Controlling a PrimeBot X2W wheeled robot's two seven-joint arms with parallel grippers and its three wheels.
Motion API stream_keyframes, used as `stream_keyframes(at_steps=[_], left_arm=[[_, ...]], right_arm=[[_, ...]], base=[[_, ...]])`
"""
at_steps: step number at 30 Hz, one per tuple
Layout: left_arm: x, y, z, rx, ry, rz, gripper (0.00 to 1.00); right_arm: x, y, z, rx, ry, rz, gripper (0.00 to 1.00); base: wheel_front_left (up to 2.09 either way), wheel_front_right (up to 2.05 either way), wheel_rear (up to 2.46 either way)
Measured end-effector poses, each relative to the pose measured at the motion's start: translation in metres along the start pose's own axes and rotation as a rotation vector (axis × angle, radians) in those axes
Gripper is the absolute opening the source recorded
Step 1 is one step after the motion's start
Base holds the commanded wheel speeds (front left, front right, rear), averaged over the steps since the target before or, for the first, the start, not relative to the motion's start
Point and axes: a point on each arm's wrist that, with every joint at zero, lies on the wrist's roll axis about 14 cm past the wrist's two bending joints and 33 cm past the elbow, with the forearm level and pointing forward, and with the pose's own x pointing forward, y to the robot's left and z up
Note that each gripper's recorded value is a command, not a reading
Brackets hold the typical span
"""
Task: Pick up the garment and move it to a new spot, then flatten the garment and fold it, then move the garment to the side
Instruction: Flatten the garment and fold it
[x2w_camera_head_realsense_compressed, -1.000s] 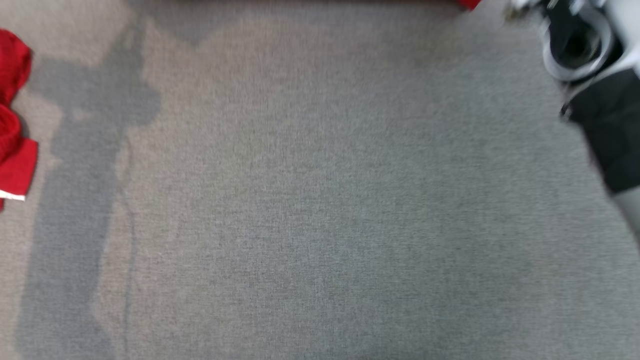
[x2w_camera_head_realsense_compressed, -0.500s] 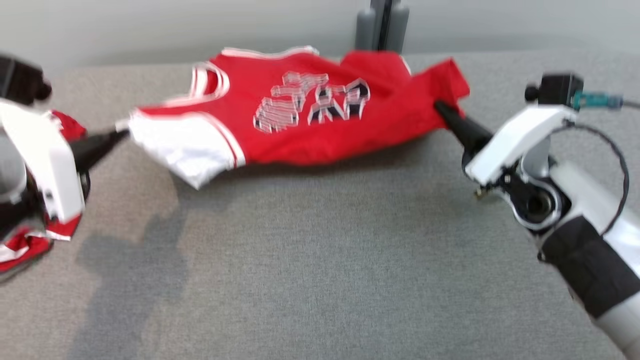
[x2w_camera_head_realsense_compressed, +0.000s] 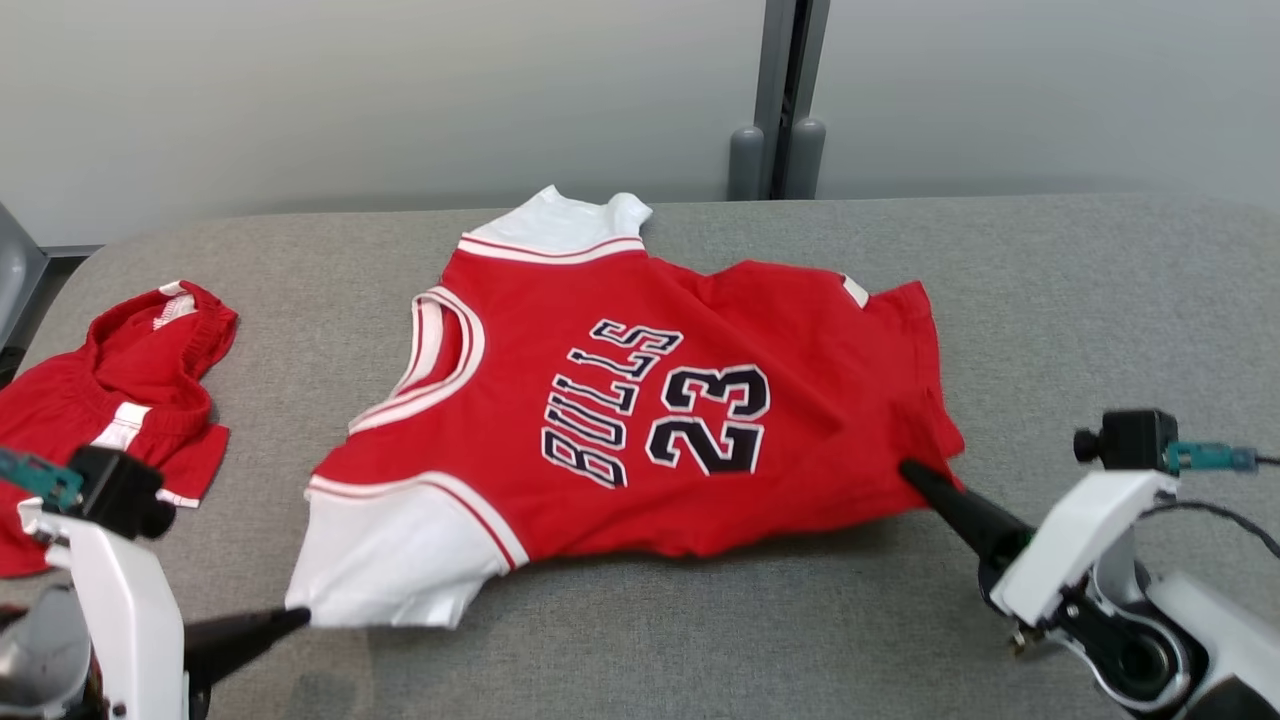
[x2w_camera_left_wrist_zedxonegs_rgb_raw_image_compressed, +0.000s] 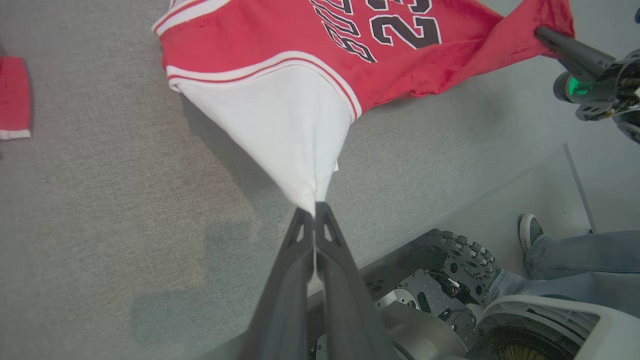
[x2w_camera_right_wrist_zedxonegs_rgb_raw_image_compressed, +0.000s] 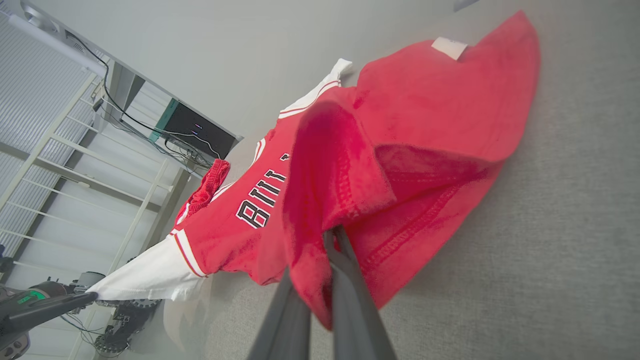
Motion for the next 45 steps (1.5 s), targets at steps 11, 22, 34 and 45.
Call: stream_keyframes(at_steps=[11,22,34,45], left_arm=[[-0.008,-0.019,-0.062,-0.130,0.159,-0.064,0.00],[-0.001,-0.022,-0.070,-0.161,0.218,-0.094,0.00],[0.003,-0.021,-0.043,-0.113,0.152,-0.102,0.00],[0.012,-0.014,0.009,-0.069,0.086,-0.107,0.00]], right_arm=[[-0.052,-0.024,-0.051,0.105,0.173,-0.044,0.00],[-0.073,-0.037,-0.071,0.151,0.265,-0.078,0.00],[-0.070,-0.036,-0.062,0.142,0.240,-0.073,0.00],[-0.056,-0.036,-0.041,0.145,0.172,-0.064,0.00]], base=[[0.00,0.00,0.00],[0.00,0.00,0.00],[0.00,0.00,0.00],[0.00,0.00,0.00]])
